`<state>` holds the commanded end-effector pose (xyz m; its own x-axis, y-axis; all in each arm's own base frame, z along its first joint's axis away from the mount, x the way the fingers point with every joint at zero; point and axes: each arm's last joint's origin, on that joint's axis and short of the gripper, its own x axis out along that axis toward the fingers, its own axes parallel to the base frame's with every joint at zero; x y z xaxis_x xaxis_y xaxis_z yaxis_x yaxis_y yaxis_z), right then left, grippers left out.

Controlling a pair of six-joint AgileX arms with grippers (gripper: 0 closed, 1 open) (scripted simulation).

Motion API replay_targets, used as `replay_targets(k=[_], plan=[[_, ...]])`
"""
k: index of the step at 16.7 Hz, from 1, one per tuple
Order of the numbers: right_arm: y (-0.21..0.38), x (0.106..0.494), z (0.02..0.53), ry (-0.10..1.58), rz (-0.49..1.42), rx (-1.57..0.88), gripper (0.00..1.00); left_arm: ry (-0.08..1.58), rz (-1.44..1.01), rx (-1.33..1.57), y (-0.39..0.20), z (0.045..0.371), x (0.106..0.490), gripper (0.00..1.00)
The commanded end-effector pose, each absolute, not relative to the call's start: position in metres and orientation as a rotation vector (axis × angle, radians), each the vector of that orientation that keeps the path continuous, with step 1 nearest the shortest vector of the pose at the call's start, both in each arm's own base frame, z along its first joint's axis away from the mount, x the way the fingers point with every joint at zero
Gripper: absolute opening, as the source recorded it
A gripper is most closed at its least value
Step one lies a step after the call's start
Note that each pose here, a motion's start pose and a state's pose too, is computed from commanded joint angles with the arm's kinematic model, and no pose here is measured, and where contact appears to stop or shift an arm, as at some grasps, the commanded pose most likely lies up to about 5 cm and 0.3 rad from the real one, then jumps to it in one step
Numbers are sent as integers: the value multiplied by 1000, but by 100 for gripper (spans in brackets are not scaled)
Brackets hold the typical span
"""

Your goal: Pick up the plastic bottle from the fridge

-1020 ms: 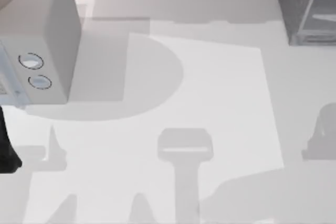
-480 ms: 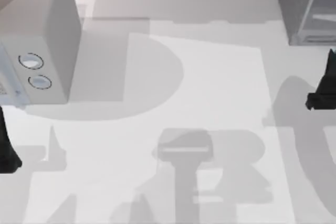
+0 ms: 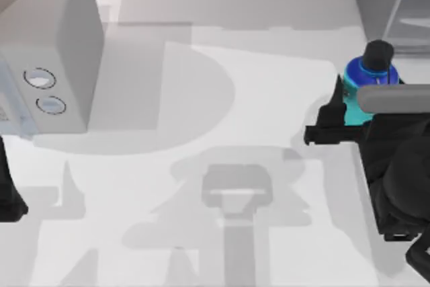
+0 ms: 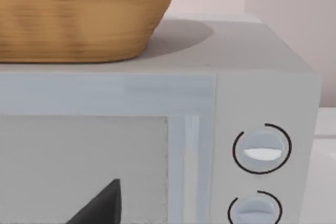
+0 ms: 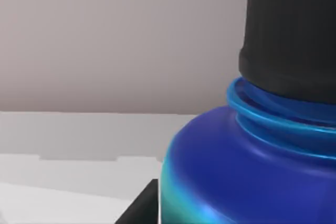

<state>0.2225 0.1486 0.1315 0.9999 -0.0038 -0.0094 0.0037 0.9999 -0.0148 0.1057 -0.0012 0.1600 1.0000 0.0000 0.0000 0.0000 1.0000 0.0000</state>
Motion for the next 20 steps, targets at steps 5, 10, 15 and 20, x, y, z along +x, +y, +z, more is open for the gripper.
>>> replay_targets(k=[5,10,15,20], plan=[[172,222,110,-6,-2,-1,0,0,0,0,-1,160,106,100],[171,222,109,-2,-3,-3,0,0,0,0,-1,160,106,100],[173,246,96,-2,-12,-5,0,0,0,0,-1,160,106,100],[173,277,77,-6,-2,-1,0,0,0,0,-1,160,106,100]])
